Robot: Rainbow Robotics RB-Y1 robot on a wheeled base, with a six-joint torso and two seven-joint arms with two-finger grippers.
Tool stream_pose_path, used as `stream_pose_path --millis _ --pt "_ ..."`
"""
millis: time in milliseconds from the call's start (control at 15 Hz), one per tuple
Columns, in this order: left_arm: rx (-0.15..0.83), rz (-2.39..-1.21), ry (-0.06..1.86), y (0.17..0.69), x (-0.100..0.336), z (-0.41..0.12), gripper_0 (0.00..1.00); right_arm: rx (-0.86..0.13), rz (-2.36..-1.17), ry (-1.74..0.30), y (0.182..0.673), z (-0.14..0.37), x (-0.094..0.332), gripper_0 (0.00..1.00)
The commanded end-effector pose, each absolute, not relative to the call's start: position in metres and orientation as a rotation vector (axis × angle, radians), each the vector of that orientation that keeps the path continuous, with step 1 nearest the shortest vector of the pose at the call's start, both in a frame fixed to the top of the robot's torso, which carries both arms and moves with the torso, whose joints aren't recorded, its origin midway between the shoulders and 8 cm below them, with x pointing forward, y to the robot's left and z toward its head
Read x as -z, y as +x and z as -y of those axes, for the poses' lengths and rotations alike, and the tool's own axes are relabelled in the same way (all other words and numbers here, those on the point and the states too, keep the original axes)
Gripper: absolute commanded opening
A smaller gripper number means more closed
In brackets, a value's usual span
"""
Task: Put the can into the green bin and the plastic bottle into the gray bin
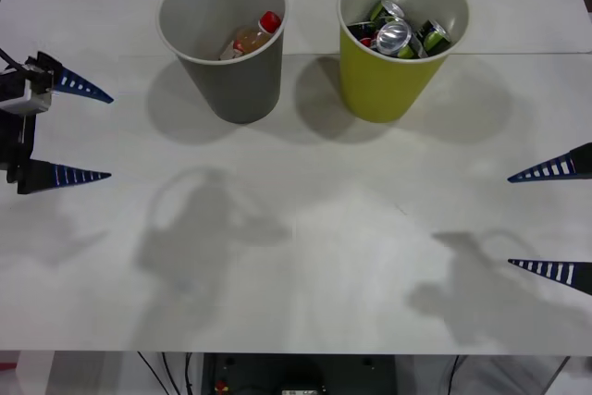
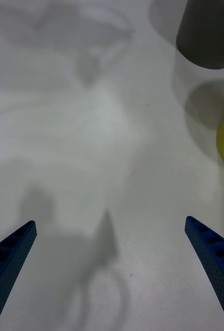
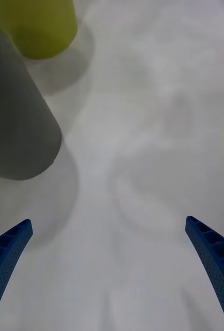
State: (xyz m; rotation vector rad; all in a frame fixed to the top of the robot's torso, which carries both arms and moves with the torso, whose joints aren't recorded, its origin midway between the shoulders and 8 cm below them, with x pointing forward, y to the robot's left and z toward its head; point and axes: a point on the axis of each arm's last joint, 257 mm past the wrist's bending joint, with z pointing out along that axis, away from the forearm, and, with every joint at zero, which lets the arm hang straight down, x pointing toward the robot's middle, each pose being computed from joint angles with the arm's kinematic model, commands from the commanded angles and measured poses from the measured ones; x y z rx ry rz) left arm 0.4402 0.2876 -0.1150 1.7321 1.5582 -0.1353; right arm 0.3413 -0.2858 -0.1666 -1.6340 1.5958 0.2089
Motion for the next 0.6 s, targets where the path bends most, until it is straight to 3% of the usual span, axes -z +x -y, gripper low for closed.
stream_pose_path --millis 67,600 --pt "0.145 -1.54 1.759 0.426 0.132 -0.298 1.0 -0.209 -1.596 -1.634 0.341 0.286 0.167 1.0" --pt "0.163 -1.51 1.789 0.397 0.157 -0.32 1.0 -0.209 -1.596 -1.634 0.341 0.286 0.167 1.0"
